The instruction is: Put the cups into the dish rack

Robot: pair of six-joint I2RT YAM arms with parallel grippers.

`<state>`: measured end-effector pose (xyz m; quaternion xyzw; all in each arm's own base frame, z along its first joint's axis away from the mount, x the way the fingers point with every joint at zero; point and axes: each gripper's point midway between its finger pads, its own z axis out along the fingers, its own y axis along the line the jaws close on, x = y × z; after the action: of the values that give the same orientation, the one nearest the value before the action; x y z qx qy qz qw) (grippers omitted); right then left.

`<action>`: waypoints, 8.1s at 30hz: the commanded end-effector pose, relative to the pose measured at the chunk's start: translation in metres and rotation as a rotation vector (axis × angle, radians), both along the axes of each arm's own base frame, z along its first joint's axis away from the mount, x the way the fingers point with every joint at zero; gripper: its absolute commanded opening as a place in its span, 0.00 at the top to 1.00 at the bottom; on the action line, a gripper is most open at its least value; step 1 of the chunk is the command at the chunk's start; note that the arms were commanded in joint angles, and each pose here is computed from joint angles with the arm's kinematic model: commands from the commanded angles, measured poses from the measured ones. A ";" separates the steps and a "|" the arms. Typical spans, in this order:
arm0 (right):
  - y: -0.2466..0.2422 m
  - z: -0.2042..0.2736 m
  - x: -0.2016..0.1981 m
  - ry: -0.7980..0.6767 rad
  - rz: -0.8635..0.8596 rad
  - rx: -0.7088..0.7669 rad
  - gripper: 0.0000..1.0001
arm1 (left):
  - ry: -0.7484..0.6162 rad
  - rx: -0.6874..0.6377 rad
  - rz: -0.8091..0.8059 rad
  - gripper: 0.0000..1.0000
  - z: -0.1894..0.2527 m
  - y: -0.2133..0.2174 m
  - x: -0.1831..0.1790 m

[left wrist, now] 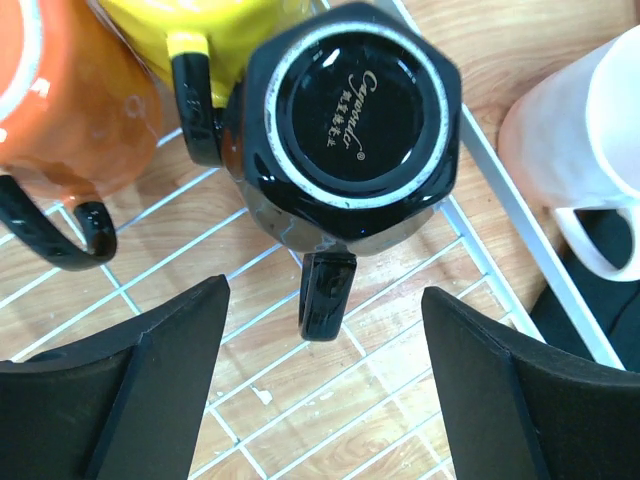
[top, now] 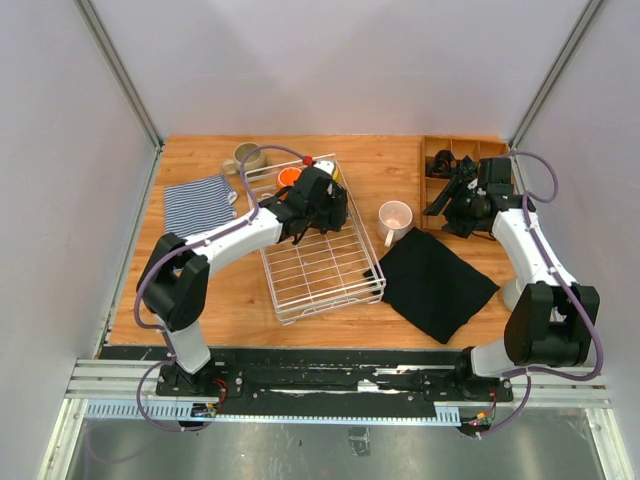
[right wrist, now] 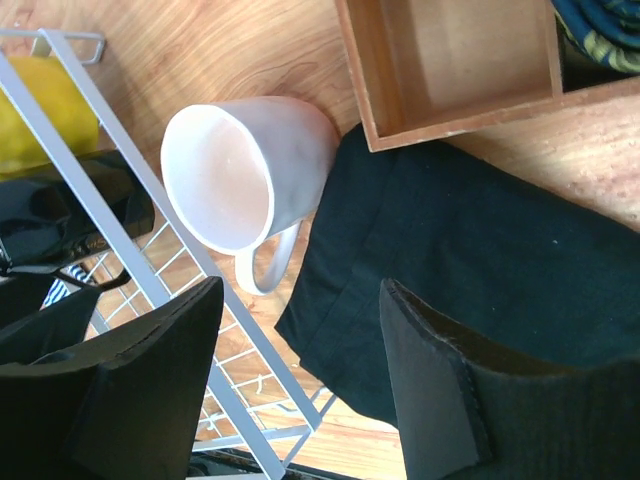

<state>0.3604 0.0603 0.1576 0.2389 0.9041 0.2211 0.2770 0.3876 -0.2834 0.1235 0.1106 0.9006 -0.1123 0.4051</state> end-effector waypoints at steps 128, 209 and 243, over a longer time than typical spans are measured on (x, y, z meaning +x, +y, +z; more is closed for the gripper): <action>0.226 0.209 0.024 -0.543 0.443 1.064 0.99 | -0.015 -1.216 -0.539 0.18 0.268 -0.043 -0.071; 0.117 0.086 0.021 -0.485 0.290 0.606 0.46 | 0.048 0.005 0.089 1.00 0.027 0.065 -0.016; 0.107 0.093 0.024 -0.497 0.277 0.606 0.45 | 0.068 0.054 0.063 0.70 -0.024 0.051 -0.018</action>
<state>0.3866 0.1707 0.2341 0.1379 0.7359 0.5588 0.3566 0.3519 -0.2181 0.0794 0.0982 0.9390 -0.0571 0.3247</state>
